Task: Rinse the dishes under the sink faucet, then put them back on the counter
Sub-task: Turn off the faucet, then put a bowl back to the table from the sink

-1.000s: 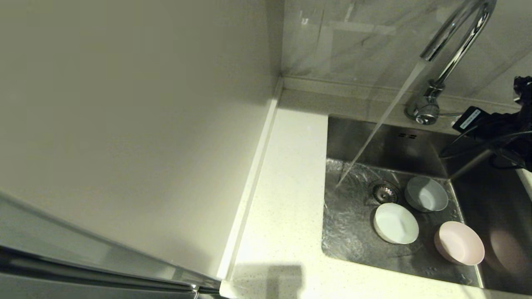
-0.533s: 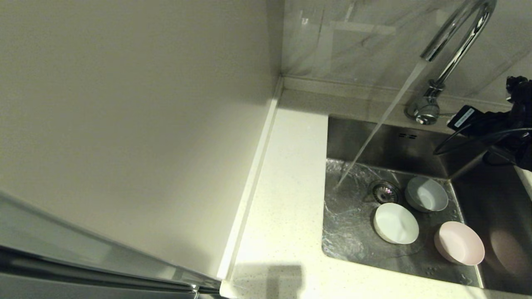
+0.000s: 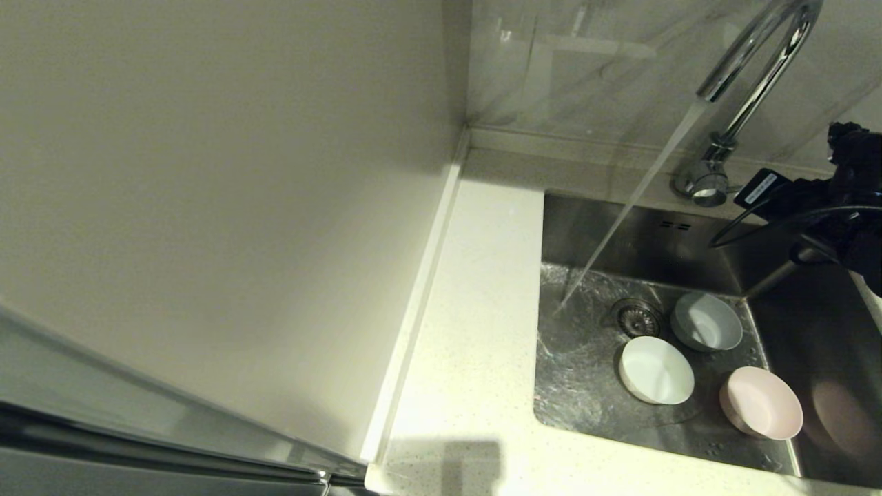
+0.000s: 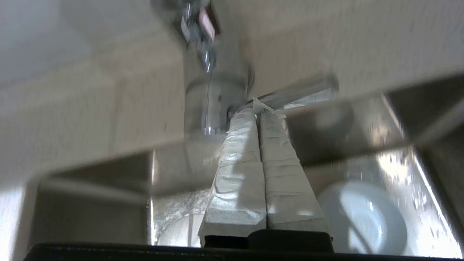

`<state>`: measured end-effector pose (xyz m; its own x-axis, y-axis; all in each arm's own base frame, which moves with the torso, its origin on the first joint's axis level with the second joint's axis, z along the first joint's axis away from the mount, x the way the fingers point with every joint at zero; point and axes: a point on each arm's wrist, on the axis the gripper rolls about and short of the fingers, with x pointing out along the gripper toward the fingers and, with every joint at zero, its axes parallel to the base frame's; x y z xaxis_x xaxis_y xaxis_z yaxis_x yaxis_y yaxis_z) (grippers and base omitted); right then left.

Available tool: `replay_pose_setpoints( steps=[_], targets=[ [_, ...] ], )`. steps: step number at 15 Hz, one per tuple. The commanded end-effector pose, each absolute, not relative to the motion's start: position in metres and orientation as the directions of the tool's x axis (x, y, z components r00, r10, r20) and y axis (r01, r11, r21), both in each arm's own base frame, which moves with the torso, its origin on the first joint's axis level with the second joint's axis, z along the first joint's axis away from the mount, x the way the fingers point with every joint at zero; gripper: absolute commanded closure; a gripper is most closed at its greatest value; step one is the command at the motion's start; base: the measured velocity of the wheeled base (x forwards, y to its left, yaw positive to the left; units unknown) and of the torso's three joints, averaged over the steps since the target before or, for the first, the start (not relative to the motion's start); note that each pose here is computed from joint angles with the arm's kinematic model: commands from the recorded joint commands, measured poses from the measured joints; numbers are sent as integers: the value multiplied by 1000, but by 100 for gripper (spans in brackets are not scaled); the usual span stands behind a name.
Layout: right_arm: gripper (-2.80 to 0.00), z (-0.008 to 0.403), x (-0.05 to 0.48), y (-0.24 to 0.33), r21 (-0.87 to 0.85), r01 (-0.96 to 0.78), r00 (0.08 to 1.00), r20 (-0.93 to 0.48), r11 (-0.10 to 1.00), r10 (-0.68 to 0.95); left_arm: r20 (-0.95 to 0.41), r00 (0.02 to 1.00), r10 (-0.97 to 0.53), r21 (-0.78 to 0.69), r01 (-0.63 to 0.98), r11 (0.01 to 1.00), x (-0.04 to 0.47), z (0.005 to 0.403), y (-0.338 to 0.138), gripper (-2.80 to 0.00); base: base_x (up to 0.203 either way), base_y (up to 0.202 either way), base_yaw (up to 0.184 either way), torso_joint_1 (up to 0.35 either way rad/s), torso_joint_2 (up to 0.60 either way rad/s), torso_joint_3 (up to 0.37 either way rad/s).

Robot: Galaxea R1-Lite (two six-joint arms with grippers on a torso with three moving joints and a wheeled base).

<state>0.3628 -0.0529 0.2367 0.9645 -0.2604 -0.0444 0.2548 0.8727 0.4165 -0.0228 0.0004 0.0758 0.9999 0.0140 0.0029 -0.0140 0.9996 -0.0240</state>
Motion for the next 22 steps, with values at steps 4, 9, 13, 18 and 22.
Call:
replay_pose_setpoints(
  steps=[4,9,13,18,22],
  targets=[
    [0,225,382,-61,427,248,957,30,870,-287,6,1000,15,-24,-15,1000,-23,76,0,0,0,0,0,0,0,0],
    [0,248,356,-80,436,255,937,110,863,-333,6,1000,15,-23,-15,1000,-23,76,0,0,0,0,0,0,0,0],
    [0,275,305,-77,434,236,930,159,869,-332,6,1000,14,-24,-14,1000,-23,76,0,0,0,0,0,0,0,0],
    [0,270,237,-61,416,262,938,102,871,-331,6,1000,14,-25,-14,1000,-23,76,0,0,0,0,0,0,0,0],
    [0,254,198,-53,395,279,940,76,876,-334,6,1000,14,-25,-14,1000,-23,76,0,0,0,0,0,0,0,0]
  ],
)
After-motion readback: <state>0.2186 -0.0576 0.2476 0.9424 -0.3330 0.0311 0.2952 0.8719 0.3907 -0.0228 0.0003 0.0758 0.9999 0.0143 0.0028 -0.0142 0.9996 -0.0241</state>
